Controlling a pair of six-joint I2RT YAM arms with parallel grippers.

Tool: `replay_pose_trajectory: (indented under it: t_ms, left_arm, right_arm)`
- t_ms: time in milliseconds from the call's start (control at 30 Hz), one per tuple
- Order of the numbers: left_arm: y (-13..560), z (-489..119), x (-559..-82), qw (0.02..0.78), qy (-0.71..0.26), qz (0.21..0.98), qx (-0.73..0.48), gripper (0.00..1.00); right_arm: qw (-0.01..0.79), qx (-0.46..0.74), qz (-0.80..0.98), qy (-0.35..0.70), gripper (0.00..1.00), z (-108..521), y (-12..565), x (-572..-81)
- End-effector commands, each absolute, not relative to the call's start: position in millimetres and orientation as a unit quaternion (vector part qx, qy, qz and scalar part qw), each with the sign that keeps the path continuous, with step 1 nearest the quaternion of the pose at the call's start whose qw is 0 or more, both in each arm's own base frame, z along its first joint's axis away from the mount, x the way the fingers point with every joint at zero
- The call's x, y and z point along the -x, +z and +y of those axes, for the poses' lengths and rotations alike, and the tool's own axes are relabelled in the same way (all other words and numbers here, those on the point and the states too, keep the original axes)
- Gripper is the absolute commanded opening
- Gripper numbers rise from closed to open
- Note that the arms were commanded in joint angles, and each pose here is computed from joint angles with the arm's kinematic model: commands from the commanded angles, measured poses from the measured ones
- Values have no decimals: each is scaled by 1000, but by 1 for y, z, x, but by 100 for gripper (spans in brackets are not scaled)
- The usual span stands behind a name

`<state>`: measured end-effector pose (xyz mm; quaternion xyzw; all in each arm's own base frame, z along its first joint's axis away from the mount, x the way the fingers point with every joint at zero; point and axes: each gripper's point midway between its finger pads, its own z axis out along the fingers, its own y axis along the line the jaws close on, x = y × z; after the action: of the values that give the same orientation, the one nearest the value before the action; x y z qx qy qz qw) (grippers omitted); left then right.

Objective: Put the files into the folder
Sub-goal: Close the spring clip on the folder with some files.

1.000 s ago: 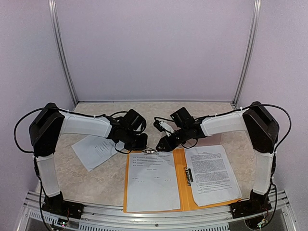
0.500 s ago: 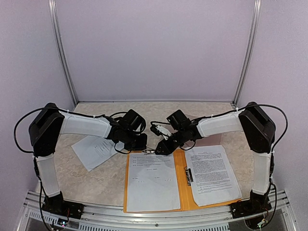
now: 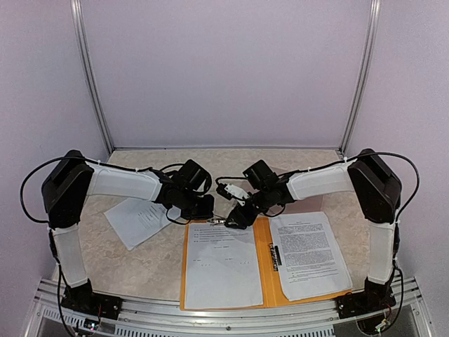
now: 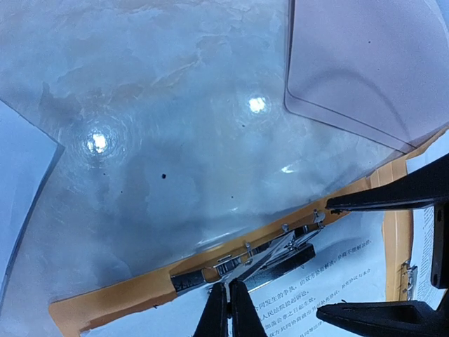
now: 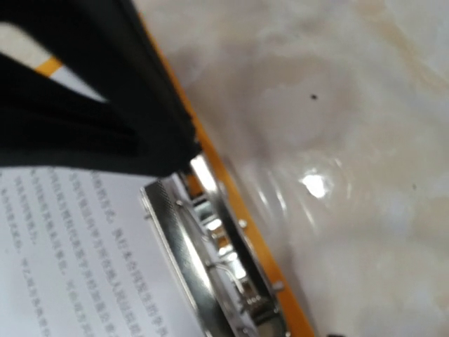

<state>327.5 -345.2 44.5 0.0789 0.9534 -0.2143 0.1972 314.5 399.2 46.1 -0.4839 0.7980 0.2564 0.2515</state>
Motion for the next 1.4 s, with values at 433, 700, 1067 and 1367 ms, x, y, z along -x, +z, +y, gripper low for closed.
replay_pose_trajectory:
  t_ms: [433, 700, 1067, 1367]
  left_arm:
    - [1, -316, -293, 114, -173, 975, -75, 0]
    - [0, -314, -293, 111, -177, 976, -68, 0]
    - [-12, -307, -280, 90, -180, 978, -49, 0]
    - [-28, -295, -271, 69, -163, 984, -39, 0]
  right_arm:
    - [247, 547, 760, 248, 49, 405, 18, -310]
    - [240, 555, 759, 242, 34, 399, 6, -311]
    - [225, 560, 770, 205, 21, 381, -19, -308]
    - [213, 560, 777, 191, 15, 374, -28, -306]
